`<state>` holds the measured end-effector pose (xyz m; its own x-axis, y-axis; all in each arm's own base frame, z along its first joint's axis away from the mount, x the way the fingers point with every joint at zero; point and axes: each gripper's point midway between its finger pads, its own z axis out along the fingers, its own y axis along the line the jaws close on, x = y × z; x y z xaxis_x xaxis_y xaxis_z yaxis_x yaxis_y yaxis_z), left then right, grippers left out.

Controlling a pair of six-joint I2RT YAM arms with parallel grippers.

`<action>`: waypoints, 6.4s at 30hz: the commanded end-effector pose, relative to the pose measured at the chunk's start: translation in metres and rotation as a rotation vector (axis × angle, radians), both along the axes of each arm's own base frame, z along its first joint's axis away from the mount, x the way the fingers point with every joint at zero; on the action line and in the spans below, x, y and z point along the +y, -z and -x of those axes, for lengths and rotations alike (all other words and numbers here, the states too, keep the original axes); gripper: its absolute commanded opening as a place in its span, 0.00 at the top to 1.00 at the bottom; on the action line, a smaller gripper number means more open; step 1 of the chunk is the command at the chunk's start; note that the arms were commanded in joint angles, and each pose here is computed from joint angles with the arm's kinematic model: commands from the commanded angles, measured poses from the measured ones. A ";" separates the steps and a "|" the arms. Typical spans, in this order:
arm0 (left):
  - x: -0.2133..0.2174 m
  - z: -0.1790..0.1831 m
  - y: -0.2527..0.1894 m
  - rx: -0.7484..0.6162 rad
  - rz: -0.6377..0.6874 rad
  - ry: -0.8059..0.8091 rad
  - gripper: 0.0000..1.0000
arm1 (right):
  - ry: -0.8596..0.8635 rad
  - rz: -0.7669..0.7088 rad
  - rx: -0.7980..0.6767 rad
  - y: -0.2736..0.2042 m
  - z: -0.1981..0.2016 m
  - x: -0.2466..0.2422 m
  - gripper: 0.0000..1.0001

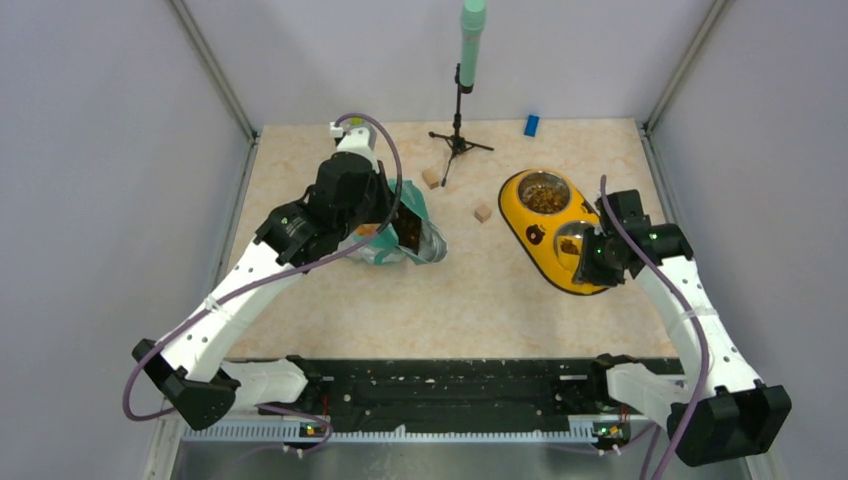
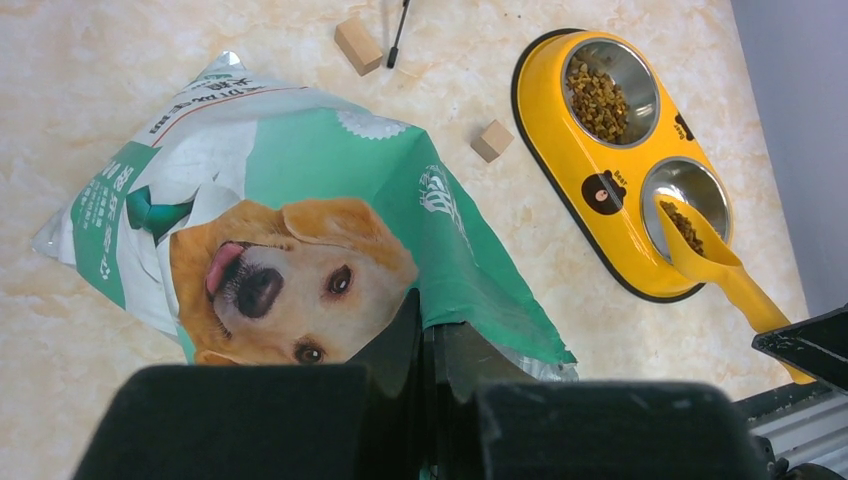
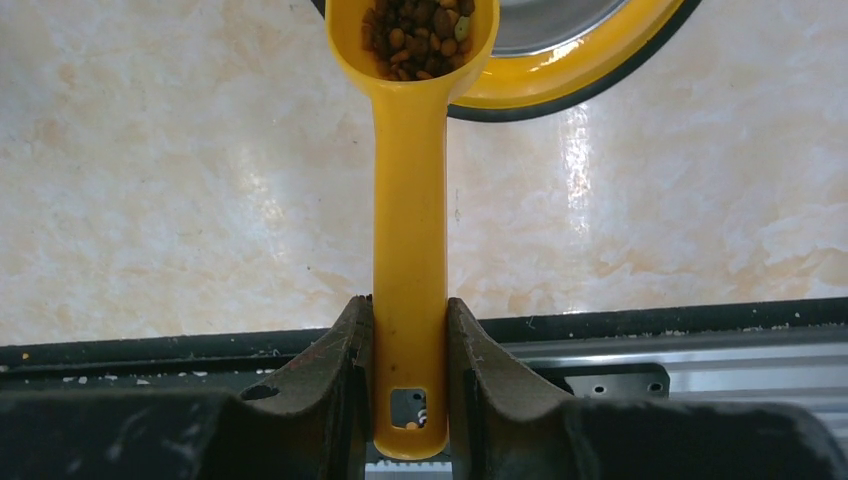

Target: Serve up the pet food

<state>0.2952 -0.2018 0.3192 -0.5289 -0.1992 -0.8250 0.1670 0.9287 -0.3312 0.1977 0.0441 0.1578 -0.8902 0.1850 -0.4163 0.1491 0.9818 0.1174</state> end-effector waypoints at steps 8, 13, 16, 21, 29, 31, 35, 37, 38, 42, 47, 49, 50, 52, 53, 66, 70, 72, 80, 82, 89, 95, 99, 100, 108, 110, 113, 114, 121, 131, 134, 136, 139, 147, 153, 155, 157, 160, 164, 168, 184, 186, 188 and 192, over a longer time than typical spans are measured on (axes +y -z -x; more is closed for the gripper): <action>0.010 -0.006 -0.024 -0.087 0.054 -0.049 1.00 | 0.088 0.028 0.120 -0.011 0.001 -0.023 1.00; 0.013 -0.005 -0.024 -0.093 0.056 -0.055 1.00 | 0.108 0.073 0.189 -0.018 -0.005 -0.031 1.00; 0.013 -0.004 -0.023 -0.092 0.055 -0.056 1.00 | 0.119 0.073 0.203 -0.023 -0.012 -0.031 1.00; 0.013 -0.005 -0.022 -0.091 0.044 -0.050 1.00 | 0.128 0.078 0.223 -0.026 -0.019 -0.031 1.00; 0.010 -0.009 -0.023 -0.099 0.028 -0.041 1.00 | 0.148 0.085 0.255 -0.035 -0.012 -0.032 1.00; 0.010 -0.011 -0.022 -0.098 0.022 -0.039 1.00 | 0.153 0.086 0.251 -0.041 -0.010 -0.033 1.00; 0.008 -0.013 -0.020 -0.098 0.011 -0.034 1.00 | 0.172 0.093 0.218 -0.055 -0.006 -0.036 1.00; 0.007 -0.014 -0.020 -0.099 0.010 -0.031 1.00 | 0.170 0.063 0.225 -0.052 -0.001 -0.031 1.00; 0.006 -0.015 -0.020 -0.098 0.010 -0.030 1.00 | 0.172 0.061 0.244 -0.047 0.003 -0.030 1.00; 0.004 -0.016 -0.018 -0.095 0.010 -0.024 1.00 | 0.176 0.034 0.297 -0.023 0.020 -0.025 1.00; 0.005 -0.016 -0.018 -0.102 0.006 -0.026 1.00 | 0.197 0.020 0.258 -0.040 0.019 -0.024 1.00; 0.005 -0.017 -0.018 -0.102 0.007 -0.024 1.00 | 0.211 0.007 0.210 -0.052 0.013 -0.023 1.00; 0.004 -0.017 -0.018 -0.102 0.007 -0.024 1.00 | 0.219 -0.002 0.187 -0.058 0.009 -0.022 1.00; 0.004 -0.017 -0.019 -0.105 0.009 -0.023 1.00 | 0.224 -0.016 0.173 -0.061 0.007 -0.020 1.00; 0.004 -0.017 -0.018 -0.104 0.009 -0.021 1.00 | 0.224 -0.019 0.177 -0.059 0.008 -0.019 1.00; 0.005 -0.019 -0.023 -0.108 -0.008 -0.025 1.00 | 0.173 -0.085 0.144 -0.068 0.018 -0.008 1.00; 0.003 -0.018 -0.024 -0.113 -0.011 -0.004 1.00 | 0.072 -0.132 0.060 -0.085 0.009 0.002 1.00; 0.005 -0.018 -0.026 -0.121 -0.023 -0.006 1.00 | -0.017 -0.195 0.003 -0.095 0.006 0.015 1.00; 0.007 -0.018 -0.042 -0.168 -0.048 0.021 1.00 | -0.421 -0.388 -0.167 -0.144 0.011 0.101 1.00; 0.009 -0.018 -0.045 -0.164 -0.060 0.013 1.00 | -0.523 -0.464 -0.213 -0.161 0.018 0.122 1.00; 0.011 -0.020 -0.069 -0.243 -0.033 0.006 1.00 | -0.757 -0.629 -0.300 -0.207 0.048 0.146 1.00; 0.011 -0.026 -0.076 -0.240 -0.033 -0.021 1.00 | -0.850 -0.709 -0.338 -0.233 0.067 0.153 1.00; 0.007 -0.028 -0.078 -0.251 -0.016 -0.015 1.00 | -0.881 -0.719 -0.313 -0.229 0.072 0.161 1.00; 0.005 -0.028 -0.077 -0.250 -0.012 -0.010 1.00 | -0.885 -0.720 -0.297 -0.226 0.072 0.164 1.00; 0.006 -0.023 -0.082 -0.268 0.029 -0.007 1.00 | -0.899 -0.683 -0.204 -0.198 0.068 0.182 1.00; 0.004 -0.020 -0.080 -0.266 0.040 0.008 1.00 | -0.879 -0.653 -0.179 -0.186 0.063 0.182 1.00; 0.001 -0.014 -0.075 -0.257 0.057 0.036 1.00 | -0.860 -0.606 -0.120 -0.166 0.061 0.184 1.00; -0.002 -0.011 -0.072 -0.255 0.067 0.059 1.00 | -0.847 -0.583 -0.105 -0.159 0.059 0.184 1.00; -0.008 0.011 -0.055 -0.236 0.132 0.140 1.00 | -0.670 -0.415 -0.048 -0.128 0.032 0.184 1.00; -0.019 0.033 -0.038 -0.164 0.140 0.230 1.00 | -0.557 -0.373 0.051 -0.126 0.033 0.229 1.00; -0.025 0.035 -0.035 -0.153 0.140 0.243 1.00 | -0.558 -0.325 0.015 -0.125 0.028 0.243 1.00; -0.027 0.037 -0.035 -0.152 0.142 0.248 1.00 | -0.555 -0.273 0.000 -0.116 0.022 0.248 1.00; -0.027 0.037 -0.037 -0.160 0.143 0.249 1.00 | -0.569 -0.234 -0.015 -0.102 0.016 0.262 1.00; -0.027 0.043 -0.044 -0.195 0.216 0.250 1.00 | -0.539 -0.108 -0.029 -0.063 -0.016 0.276 1.00; -0.031 0.046 -0.046 -0.182 0.250 0.258 1.00 | -0.518 -0.118 -0.117 -0.032 -0.048 0.305 1.00; -0.031 0.048 -0.048 -0.182 0.267 0.258 1.00 | -0.496 -0.142 -0.139 -0.026 -0.059 0.313 1.00; -0.030 0.049 -0.049 -0.184 0.277 0.257 1.00 | -0.462 -0.155 -0.192 -0.019 -0.072 0.317 1.00; -0.028 0.051 -0.048 -0.175 0.282 0.248 1.00 | -0.417 -0.170 -0.293 -0.008 -0.088 0.317 1.00; -0.027 0.051 -0.049 -0.177 0.297 0.241 1.00 | -0.398 -0.269 -0.447 0.000 -0.098 0.323 1.00; -0.025 0.051 -0.052 -0.182 0.294 0.230 1.00 | -0.422 -0.359 -0.566 -0.002 -0.096 0.323 1.00; 0.012 0.033 -0.027 -0.148 0.159 0.019 1.00 | -0.517 -0.418 -0.812 -0.017 -0.066 0.292 1.00; 0.017 0.029 -0.026 -0.149 0.142 -0.015 1.00 | -0.529 -0.422 -0.809 -0.016 -0.059 0.287 1.00; 0.020 0.026 -0.021 -0.133 0.113 -0.036 1.00 | -0.551 -0.413 -0.796 -0.013 -0.053 0.283 1.00; 0.021 0.020 -0.021 -0.116 0.064 -0.046 1.00 | -0.649 -0.376 -0.761 -0.010 -0.035 0.284 1.00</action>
<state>0.2541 -0.1993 0.2695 -0.5990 -0.1560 -0.7854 0.2139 0.9141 -0.3446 0.2300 0.3507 0.1744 -0.4507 0.0946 -0.8877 -0.6388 0.6604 0.3947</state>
